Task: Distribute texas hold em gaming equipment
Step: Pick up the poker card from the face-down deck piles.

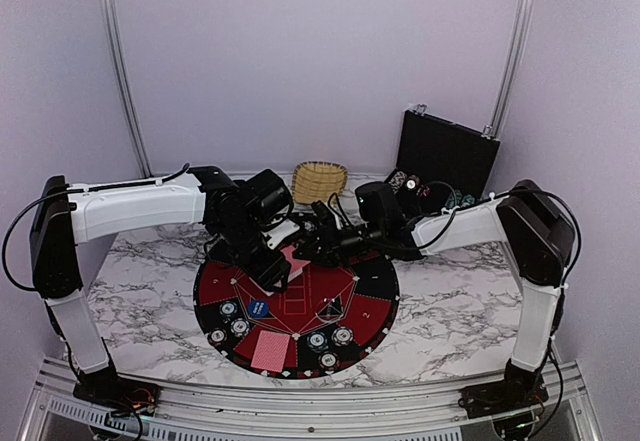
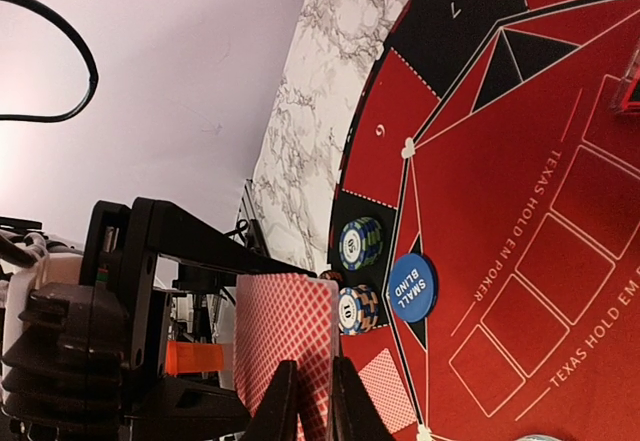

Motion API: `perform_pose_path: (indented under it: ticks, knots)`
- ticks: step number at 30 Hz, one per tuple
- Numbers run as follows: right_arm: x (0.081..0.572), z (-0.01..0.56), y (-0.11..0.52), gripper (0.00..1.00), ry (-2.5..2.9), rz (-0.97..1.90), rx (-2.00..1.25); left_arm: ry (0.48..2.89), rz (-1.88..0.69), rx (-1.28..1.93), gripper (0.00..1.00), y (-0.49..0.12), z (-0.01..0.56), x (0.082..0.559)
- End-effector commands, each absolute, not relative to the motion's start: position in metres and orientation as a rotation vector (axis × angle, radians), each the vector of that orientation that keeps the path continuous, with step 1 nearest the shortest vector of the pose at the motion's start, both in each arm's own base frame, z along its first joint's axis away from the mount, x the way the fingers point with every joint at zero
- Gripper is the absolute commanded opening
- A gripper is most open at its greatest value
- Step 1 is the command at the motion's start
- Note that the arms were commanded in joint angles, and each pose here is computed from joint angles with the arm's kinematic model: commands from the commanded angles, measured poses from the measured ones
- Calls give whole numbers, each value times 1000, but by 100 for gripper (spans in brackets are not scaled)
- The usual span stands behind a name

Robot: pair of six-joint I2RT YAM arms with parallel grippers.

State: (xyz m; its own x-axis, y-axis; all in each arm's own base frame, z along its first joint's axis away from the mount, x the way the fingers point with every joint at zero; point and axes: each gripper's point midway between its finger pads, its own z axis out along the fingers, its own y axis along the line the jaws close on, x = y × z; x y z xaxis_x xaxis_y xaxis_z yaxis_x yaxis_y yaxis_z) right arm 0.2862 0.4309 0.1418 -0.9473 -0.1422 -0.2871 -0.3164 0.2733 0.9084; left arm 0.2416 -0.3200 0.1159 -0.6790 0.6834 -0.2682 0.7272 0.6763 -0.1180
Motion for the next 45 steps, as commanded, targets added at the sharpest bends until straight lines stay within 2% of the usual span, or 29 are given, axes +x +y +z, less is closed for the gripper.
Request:
perform_pose_path:
  ticks: [1,4,7,27,37,45]
  knots:
    - [293,159,432,16,2333,1746,-440,2659,-362,1132,52,-321,130,241]
    - [294,162,431,25,2324,1750,-434,2660,-360,1133,52,-321,130,241]
    - [295,162,431,27,2322,1750,-429,2661,-361,1135,52,-321,129,240]
    - [305,161,430,15,2317,1740,-390,2655,-364,1138,51,-320,130,240]
    - [306,166,426,17,2306,1736,-388,2656,-363,1136,49,-321,130,240]
    - [309,169,420,15,2297,1738,-366,2655,-360,1135,49,-320,130,240]
